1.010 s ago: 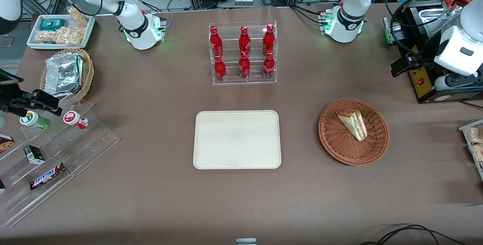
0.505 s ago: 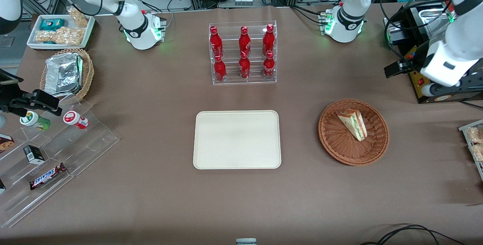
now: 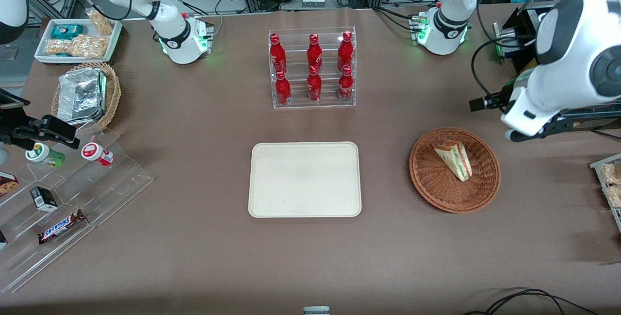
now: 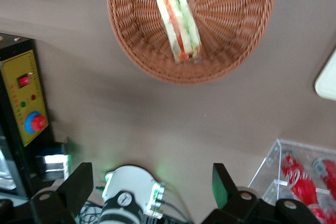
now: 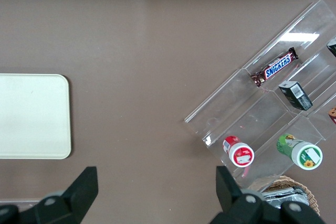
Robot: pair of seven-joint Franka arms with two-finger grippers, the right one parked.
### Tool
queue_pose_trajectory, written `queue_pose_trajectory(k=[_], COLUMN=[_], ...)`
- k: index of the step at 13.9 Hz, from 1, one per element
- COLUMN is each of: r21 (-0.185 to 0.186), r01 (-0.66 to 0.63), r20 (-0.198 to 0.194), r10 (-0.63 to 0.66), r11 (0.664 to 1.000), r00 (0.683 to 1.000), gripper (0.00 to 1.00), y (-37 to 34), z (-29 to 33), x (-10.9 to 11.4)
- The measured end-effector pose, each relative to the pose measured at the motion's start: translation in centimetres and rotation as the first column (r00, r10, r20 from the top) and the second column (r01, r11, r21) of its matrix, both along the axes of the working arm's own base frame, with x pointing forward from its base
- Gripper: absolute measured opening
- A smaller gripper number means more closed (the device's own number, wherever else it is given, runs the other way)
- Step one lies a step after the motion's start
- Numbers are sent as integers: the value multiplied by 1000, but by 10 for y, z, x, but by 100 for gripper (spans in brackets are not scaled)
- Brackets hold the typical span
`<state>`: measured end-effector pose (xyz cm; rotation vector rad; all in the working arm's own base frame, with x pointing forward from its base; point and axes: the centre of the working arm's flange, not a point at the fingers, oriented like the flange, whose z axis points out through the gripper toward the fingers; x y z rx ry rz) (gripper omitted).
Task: Place sandwich from basket to tray
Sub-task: 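Move the open left gripper down over the wrapped sandwich in the wicker basket, then close the left gripper on the wrapped sandwich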
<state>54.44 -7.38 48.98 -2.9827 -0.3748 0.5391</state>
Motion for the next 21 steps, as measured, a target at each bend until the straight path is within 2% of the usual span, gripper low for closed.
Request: queue_pose_trajectory(k=[3,7,9,11,12,14,21], r21=[17,18,24,55,58,58,24], r01=[-189,-351,-369,-372,-375,-379,-400], r20=[98,163,166,150,143,136,160], r10=[186,344,360,360,364,369,391], r11=[982,936,929,927,925,924,916], r00=[978,925,918,921,920,919,906], gripper=[100,100,100,100,100,100,100], y=[1,3,9,21,25,28,34], z=[-36,-101,-136,-162,-171,-182,-227], x=[27,31,25,22,23,25,20])
